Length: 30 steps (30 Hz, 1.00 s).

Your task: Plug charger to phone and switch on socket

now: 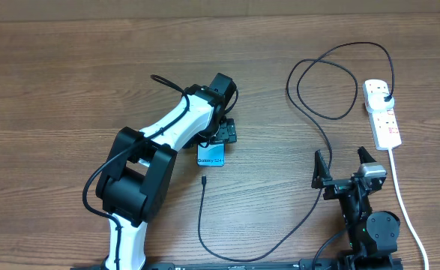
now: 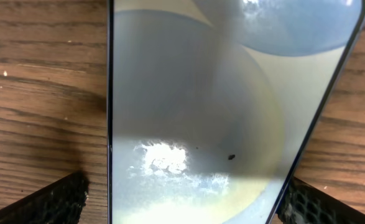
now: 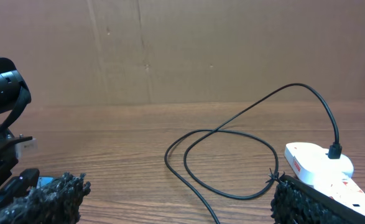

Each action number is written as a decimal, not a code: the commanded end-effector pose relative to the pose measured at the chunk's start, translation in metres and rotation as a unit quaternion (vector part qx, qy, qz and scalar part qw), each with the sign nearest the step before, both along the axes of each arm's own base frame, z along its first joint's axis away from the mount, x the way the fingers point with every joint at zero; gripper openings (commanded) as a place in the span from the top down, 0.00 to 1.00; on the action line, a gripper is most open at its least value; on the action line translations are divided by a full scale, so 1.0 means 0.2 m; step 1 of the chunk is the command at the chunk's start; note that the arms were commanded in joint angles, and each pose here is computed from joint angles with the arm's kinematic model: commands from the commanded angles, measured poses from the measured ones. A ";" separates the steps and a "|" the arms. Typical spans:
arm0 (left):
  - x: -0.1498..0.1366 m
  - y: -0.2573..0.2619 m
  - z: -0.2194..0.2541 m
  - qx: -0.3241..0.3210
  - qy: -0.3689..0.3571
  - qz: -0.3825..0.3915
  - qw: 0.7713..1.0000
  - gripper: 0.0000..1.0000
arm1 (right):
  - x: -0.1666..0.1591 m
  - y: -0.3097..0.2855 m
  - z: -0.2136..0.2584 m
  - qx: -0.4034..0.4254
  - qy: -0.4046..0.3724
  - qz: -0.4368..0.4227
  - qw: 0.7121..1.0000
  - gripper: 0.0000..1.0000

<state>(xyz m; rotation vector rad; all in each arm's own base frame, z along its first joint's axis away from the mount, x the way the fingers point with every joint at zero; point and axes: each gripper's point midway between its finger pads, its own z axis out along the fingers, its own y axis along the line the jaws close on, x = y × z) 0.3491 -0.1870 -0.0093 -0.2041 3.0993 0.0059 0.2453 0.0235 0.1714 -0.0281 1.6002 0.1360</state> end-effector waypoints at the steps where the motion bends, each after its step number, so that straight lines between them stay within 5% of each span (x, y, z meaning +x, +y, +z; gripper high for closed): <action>1: -0.26 0.08 -0.34 0.020 0.115 -0.024 0.993 0.00 | 0.00 0.01 -0.01 -0.004 -0.002 0.003 1.000 0.00; 9: -0.25 0.07 -0.34 0.017 0.110 -0.025 0.993 0.10 | 0.00 0.01 -0.01 -0.004 -0.002 0.003 1.000 0.00; 30: -0.23 0.06 -0.35 0.012 0.102 -0.037 0.994 0.07 | 0.00 0.01 -0.01 -0.004 -0.002 0.003 1.000 0.00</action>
